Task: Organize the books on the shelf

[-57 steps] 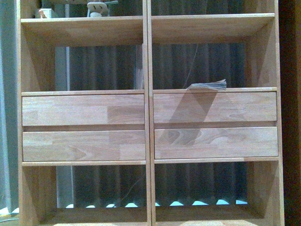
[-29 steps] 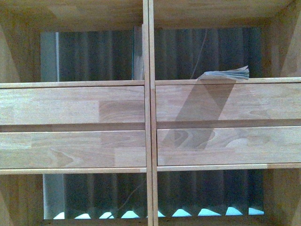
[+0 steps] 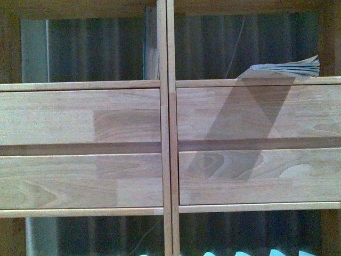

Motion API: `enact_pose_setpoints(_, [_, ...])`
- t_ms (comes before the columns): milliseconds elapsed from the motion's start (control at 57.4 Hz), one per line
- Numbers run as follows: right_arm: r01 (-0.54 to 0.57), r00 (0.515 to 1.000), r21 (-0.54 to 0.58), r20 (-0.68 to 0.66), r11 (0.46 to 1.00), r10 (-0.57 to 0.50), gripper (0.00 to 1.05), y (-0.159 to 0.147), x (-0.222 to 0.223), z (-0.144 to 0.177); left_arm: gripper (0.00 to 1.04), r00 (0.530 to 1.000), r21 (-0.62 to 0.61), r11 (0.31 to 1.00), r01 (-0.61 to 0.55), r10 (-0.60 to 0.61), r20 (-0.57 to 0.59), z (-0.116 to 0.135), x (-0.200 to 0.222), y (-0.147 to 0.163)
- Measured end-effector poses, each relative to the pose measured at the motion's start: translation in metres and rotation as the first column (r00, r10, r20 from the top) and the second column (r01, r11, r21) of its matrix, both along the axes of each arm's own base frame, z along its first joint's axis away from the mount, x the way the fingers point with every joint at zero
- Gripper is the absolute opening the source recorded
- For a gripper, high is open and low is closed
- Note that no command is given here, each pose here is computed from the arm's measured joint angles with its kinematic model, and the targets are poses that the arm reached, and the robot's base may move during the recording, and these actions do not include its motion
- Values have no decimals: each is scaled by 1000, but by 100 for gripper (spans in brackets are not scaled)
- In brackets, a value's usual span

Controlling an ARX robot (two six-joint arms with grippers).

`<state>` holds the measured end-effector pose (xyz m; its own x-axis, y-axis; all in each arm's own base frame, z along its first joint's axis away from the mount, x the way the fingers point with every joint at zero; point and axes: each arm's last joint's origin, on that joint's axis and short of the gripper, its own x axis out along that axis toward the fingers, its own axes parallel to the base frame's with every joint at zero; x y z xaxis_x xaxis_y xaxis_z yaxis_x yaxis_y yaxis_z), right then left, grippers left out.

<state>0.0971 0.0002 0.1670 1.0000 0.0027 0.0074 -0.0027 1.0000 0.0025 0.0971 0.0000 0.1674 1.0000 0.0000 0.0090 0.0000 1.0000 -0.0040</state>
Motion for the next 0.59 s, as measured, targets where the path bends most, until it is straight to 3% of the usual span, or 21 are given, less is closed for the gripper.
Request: enact_pose_setpoints(592, [1,1000,0,0,1000,-1,98,0,0,0,97,1000,0,1000,-1,1,0,0,0,0])
